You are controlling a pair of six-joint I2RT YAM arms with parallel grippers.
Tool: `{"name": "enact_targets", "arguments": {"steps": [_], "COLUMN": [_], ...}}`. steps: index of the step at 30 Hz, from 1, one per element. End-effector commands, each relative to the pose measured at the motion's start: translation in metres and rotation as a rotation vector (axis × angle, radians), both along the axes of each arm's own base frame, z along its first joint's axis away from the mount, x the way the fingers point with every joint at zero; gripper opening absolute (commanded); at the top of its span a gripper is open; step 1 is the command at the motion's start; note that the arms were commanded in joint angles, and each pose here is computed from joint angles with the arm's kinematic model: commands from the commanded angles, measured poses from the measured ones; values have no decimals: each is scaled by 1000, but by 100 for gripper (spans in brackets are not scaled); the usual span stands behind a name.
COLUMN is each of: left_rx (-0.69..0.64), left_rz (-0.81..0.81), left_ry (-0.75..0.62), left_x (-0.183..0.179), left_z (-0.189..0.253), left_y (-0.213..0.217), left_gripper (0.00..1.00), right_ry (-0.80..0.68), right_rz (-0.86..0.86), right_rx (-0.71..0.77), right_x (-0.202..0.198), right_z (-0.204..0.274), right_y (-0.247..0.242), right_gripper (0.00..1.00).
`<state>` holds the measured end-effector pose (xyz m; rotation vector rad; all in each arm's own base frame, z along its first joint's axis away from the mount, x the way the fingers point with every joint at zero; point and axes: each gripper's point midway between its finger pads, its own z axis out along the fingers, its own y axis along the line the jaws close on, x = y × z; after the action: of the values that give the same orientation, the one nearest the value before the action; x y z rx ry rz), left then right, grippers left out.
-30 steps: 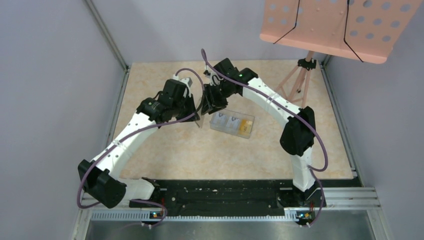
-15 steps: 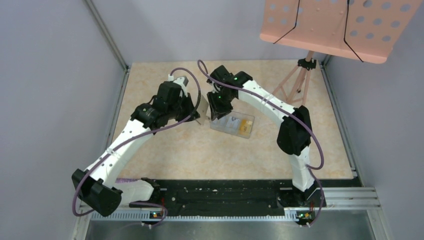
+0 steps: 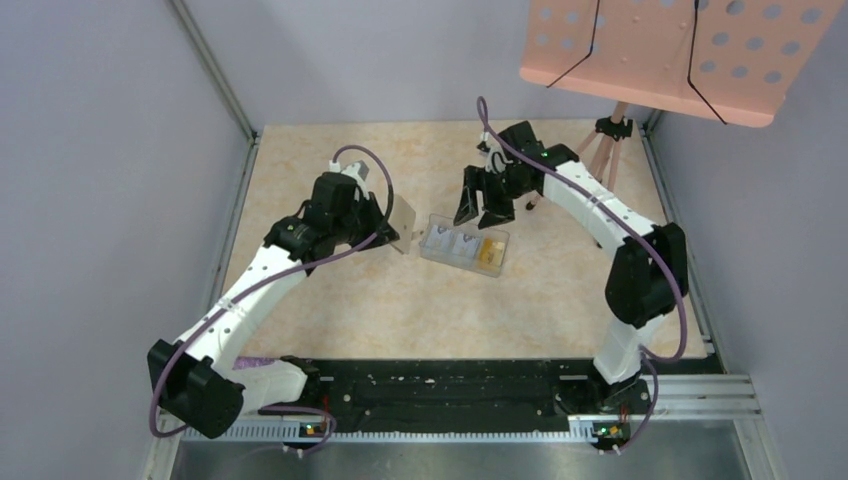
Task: Put the credit cards into the card holder
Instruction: Open the card holder.
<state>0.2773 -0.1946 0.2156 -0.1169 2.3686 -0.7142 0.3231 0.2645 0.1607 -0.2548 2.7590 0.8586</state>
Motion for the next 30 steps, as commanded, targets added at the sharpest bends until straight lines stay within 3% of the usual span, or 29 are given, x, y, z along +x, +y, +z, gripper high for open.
{"name": "enact_targets", "arguments": {"steps": [1,7,12,15,19,30], "left_rx": [-115,-141,-147,-147,-148,-150], "left_rz": [-24,-43,-50,-53,-48,-50], "left_ry": [-86,-90,-89,-88,-89,-89], "left_x": [8,6,4,3,2,-1], "left_z": [26,28,28,29,28,28], "left_y": [-13,-17,-18,-18,-17,-16], "left_gripper": [0,0,0,0,0,0], "right_ry": [-34,48,97,116,145,158], "right_rz": [101,70,80,86,84,88], "right_rx": [297,513,505,500,486,514], "right_x": [-18,-19,-20,-21,-24,-18], "right_z": [49,61,50,45,36,36], "right_y": [40,66,79,86,91,99], "right_gripper": [70,70,68,62,46,34]}}
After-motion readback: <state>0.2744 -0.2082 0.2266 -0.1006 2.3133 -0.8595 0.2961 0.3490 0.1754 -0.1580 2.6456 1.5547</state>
